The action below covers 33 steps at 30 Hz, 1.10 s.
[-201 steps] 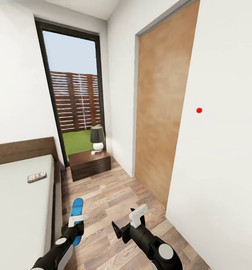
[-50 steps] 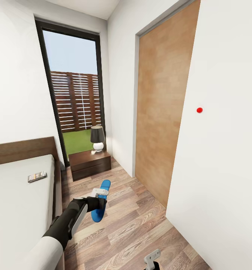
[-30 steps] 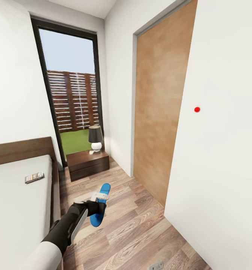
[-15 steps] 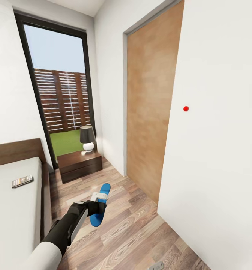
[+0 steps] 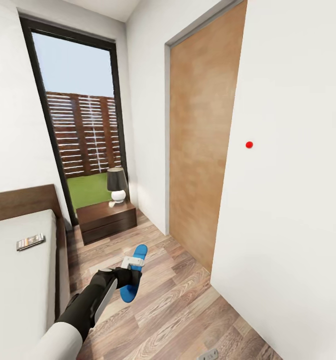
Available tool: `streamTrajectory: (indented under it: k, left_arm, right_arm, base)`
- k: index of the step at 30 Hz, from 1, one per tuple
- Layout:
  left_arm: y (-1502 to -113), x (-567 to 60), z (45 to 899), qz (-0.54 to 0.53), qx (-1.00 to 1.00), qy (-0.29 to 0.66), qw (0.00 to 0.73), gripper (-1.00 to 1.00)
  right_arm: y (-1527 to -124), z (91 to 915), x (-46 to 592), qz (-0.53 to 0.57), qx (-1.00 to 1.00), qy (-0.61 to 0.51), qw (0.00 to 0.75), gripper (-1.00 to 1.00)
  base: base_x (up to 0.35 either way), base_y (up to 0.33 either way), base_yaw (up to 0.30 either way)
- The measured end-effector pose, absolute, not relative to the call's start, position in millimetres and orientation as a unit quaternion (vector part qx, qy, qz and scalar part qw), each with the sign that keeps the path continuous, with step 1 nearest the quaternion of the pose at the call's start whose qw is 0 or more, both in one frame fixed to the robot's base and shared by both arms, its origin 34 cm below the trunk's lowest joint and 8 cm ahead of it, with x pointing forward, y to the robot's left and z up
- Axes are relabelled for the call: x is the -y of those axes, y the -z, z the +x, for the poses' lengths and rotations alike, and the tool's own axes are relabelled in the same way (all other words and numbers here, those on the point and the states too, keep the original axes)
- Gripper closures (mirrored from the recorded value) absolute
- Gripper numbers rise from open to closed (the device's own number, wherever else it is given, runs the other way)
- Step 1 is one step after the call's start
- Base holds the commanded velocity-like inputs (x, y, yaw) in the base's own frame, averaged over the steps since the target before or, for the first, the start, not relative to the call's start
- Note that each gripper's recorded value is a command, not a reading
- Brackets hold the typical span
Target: In the bedroom, move the book from the bed onto either nightstand, and place the two sandals side by side next to the bed.
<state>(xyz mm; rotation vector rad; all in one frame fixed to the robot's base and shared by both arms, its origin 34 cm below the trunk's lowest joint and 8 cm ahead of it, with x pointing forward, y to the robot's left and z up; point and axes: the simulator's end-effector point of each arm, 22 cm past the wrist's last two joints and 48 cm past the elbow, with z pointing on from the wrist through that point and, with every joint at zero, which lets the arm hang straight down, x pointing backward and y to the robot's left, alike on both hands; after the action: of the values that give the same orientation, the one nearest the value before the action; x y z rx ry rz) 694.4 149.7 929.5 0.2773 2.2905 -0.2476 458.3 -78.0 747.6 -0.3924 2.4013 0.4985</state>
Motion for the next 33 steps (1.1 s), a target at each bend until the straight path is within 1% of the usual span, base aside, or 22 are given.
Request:
streamTrajectory:
  k: [13,22,33]
  left_arm:
    - [-929.6,-149.4,694.4,0.109,-0.905,0.099,0.399,1.00]
    - [-929.8,-149.0,694.3,0.110,-0.905,0.099,0.399,1.00]
    - [-930.6,-148.8,694.7,0.110,-0.904,0.099,0.400,1.00]
  right_arm:
    - [-747.7,458.3,77.9,-0.149,-0.915,-0.190,0.323,-1.00]
    - [-747.4,457.6,77.0,-0.150,-0.915,-0.191,0.322,-1.00]
    - [-747.4,457.6,76.7,-0.150,-0.915,-0.191,0.322,-1.00]
  base:
    - [0.000,0.026,0.000]
    - [0.082,0.048,0.000]
    - [0.019,0.010,0.000]
